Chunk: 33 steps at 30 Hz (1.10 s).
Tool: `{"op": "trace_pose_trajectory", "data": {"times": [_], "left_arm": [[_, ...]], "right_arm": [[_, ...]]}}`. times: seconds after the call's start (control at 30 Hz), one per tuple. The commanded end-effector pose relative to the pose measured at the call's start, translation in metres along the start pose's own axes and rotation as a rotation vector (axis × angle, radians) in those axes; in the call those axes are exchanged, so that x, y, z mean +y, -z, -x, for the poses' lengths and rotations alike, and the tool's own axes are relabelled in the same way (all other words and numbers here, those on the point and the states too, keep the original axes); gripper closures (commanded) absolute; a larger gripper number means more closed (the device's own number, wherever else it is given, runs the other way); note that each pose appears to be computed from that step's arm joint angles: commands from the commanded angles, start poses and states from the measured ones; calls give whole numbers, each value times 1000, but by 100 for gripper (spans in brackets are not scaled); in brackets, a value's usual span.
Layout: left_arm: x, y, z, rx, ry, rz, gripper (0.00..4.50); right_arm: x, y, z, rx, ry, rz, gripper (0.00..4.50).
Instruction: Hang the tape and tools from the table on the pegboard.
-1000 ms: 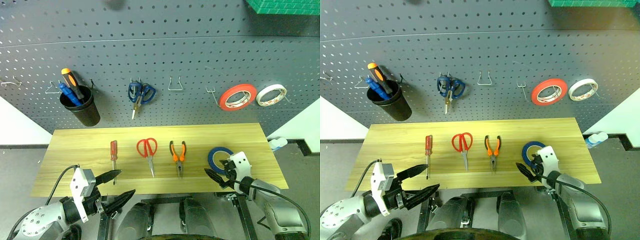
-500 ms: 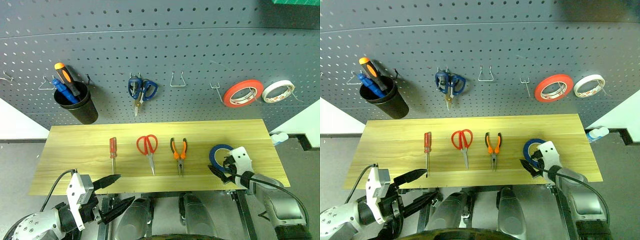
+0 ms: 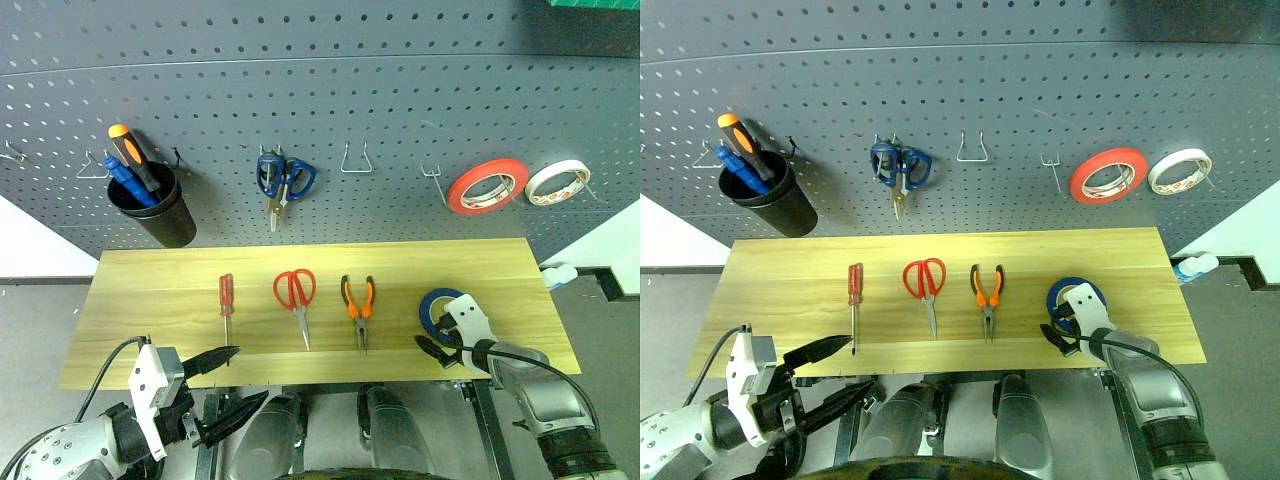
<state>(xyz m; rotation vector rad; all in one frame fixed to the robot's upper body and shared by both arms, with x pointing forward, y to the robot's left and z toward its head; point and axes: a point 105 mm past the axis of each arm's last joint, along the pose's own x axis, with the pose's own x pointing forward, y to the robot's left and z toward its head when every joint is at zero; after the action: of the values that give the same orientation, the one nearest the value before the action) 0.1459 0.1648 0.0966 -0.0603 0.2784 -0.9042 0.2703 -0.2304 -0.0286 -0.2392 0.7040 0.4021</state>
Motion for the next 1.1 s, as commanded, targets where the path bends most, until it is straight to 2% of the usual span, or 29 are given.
{"op": "trace_pose_trajectory", "data": {"times": [0.03,0.1,0.2,0.53,0.73,0.83,1.1], "left_arm": [[-4,-7,3,-9,4,-18,2],[-4,-8,3,-9,3,-20,2],[-3,-8,3,-8,2,-24,0],[-1,-11,4,-11,-2,-38,0],[-1,-12,2,-14,4,-42,0],[1,-10,-1,-15,5,-42,0],[-1,-7,-13,-21,45,-71,0]], "right_arm": [[-4,2,-1,10,21,13,0],[-3,6,-2,28,14,2,0],[-4,12,-3,54,28,-1,58],[-6,8,-6,49,54,103,379],[-5,8,-7,37,54,78,381],[1,4,-7,7,-1,24,382],[-4,-12,7,-196,-39,-228,382]]}}
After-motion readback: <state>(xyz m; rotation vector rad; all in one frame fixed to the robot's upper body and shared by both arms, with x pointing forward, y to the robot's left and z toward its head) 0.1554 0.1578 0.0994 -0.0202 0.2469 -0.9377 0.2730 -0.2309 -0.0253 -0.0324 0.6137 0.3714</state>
